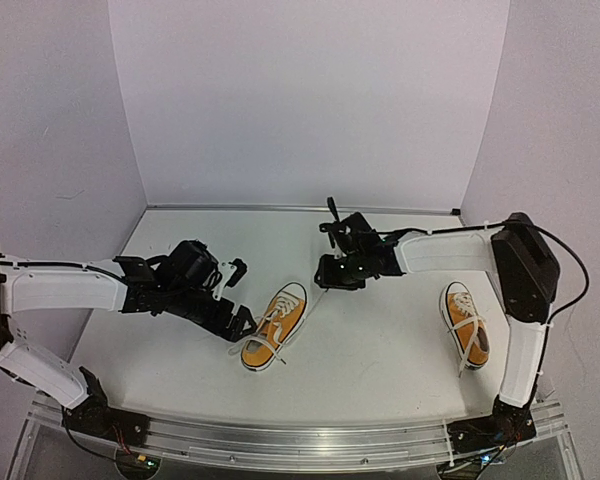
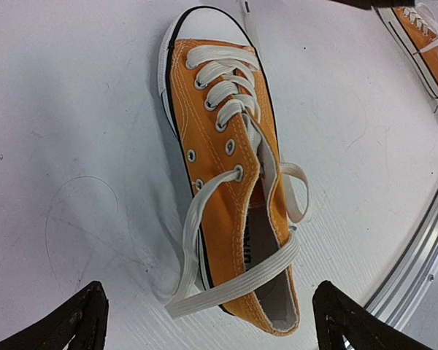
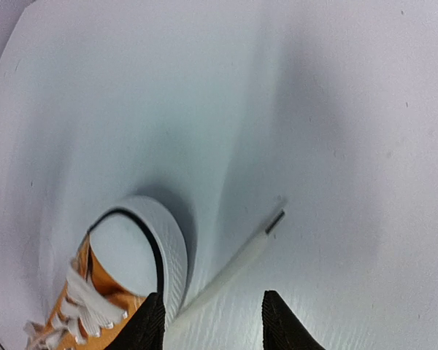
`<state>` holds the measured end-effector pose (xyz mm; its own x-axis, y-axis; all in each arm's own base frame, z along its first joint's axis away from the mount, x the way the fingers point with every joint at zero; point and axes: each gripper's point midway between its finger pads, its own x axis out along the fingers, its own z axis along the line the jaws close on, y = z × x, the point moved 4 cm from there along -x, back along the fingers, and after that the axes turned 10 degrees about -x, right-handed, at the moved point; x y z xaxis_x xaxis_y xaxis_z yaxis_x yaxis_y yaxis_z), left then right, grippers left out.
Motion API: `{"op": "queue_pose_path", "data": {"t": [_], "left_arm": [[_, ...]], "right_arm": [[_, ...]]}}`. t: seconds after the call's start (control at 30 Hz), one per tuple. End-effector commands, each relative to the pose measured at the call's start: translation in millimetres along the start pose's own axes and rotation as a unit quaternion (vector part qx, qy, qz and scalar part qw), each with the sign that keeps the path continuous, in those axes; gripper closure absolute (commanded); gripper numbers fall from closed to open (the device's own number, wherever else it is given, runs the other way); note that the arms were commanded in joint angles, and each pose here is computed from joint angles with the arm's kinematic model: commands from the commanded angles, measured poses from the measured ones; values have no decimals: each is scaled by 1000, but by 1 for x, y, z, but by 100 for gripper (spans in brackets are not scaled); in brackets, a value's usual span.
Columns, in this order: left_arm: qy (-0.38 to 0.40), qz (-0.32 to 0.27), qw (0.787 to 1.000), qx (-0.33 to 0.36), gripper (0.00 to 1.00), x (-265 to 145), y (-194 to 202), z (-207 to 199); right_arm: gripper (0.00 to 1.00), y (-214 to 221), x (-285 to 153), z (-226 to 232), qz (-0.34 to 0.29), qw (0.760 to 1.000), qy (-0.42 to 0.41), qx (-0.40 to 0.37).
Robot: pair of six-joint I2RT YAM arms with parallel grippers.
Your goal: Tie the shoes
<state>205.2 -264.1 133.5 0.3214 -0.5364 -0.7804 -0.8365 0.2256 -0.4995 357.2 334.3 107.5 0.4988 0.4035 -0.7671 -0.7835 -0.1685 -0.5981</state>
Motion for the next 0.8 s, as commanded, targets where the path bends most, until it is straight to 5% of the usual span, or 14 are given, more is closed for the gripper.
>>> {"op": "queue_pose_path", "data": {"t": [0.0,0.67,0.77], "left_arm": [[-5,-35,999,13,3,-15,-17,-8],[-36,-39,998,22,1,-8,-14,-4],[-41,-37,998,22,1,-6,-13,-3]], "right_arm": [[59,-10,15,-5,10,998,59,-22],[61,38,61,-2,72,992,100,-40],[71,43,65,-4,80,991,101,-41]]}}
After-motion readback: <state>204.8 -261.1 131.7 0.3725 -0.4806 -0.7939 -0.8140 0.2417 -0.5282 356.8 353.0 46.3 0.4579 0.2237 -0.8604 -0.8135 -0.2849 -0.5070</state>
